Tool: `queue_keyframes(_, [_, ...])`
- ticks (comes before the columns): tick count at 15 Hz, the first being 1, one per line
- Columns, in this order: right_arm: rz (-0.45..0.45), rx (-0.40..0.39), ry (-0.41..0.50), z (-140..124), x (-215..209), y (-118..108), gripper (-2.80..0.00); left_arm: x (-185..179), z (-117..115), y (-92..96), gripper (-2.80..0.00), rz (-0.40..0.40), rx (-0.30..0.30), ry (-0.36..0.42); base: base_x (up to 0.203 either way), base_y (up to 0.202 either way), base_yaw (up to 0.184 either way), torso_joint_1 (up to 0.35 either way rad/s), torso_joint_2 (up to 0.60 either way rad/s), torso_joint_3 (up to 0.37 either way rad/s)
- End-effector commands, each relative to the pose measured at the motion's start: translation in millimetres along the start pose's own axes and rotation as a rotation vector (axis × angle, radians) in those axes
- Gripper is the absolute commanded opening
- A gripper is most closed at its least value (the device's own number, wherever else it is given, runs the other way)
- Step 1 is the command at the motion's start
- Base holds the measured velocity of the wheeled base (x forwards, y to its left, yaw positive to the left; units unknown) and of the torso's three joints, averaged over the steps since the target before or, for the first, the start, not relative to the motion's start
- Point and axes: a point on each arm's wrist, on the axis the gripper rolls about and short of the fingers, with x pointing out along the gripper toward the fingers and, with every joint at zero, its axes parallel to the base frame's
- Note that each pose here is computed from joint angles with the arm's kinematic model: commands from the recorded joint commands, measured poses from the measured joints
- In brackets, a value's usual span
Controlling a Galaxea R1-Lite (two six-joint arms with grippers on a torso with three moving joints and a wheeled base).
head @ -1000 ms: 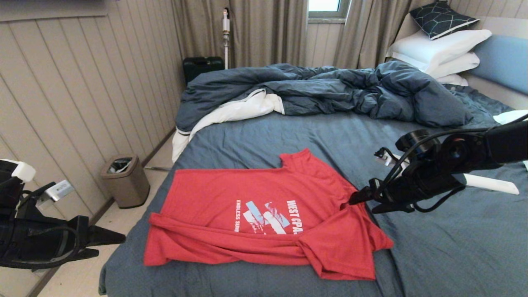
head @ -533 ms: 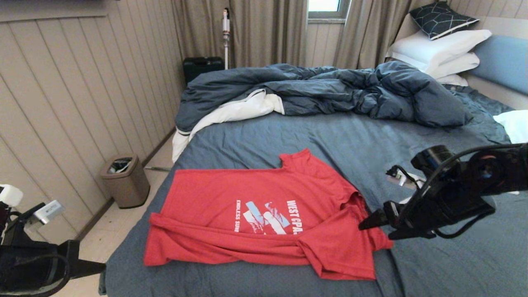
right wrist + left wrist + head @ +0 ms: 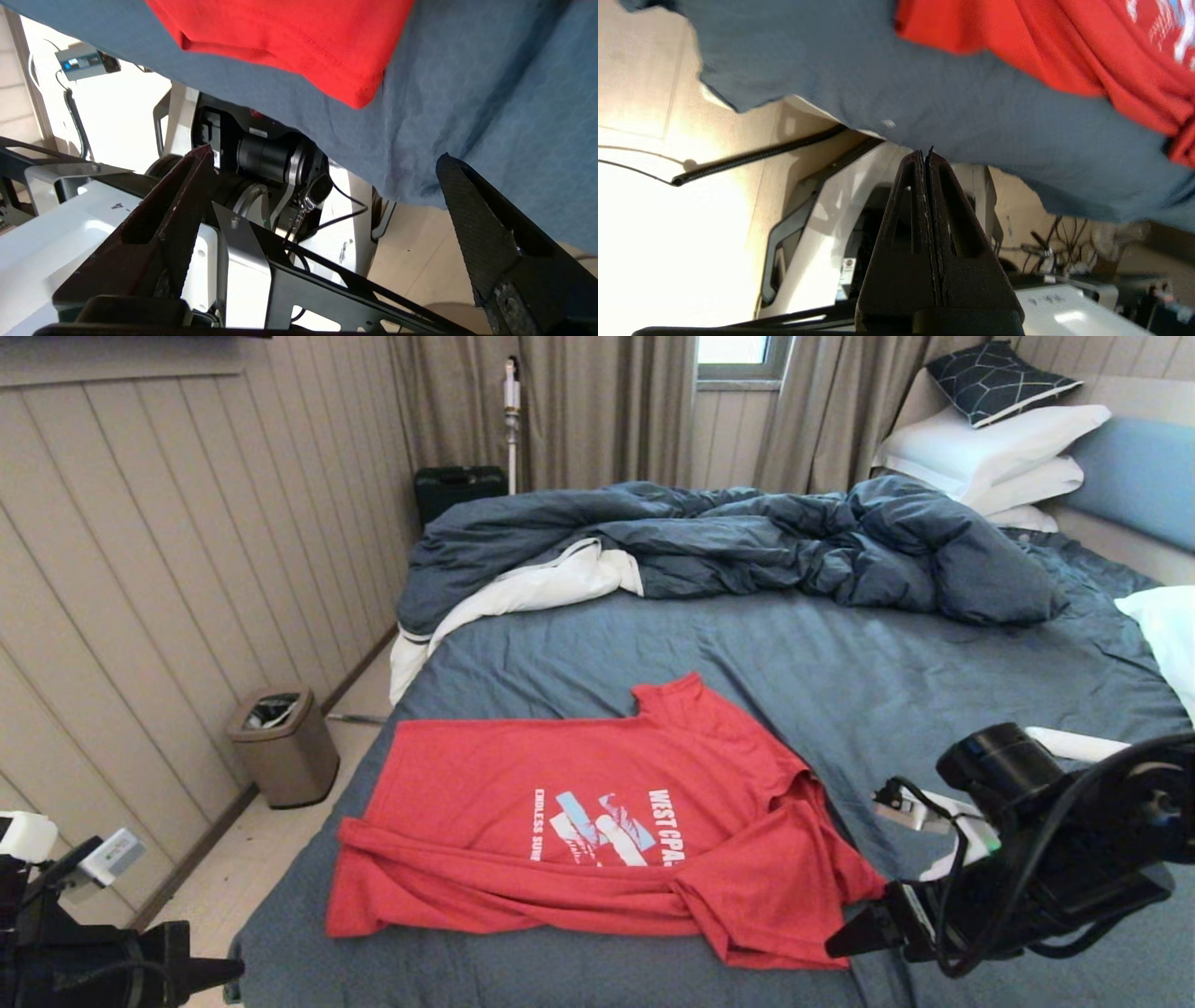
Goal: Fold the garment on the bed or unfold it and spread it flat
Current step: Fold the red T-shirt
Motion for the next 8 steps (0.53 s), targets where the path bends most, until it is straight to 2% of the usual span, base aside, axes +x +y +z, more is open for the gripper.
queue_keyframes(1, [-0.001, 0.01, 0.022, 3, 10, -3, 0.0, 1, -1, -0.2, -2.8, -0.004, -0.001, 0.005, 0.0, 0.0, 0.0, 0.0, 0.0, 0.0])
queue_keyframes(8, [0.0, 0.023, 0.025, 17, 41, -9, 0.0, 3, 1, 0.3, -2.8, -0.013, 0.002, 0.002, 0.0, 0.0, 0.0, 0.0, 0.0, 0.0])
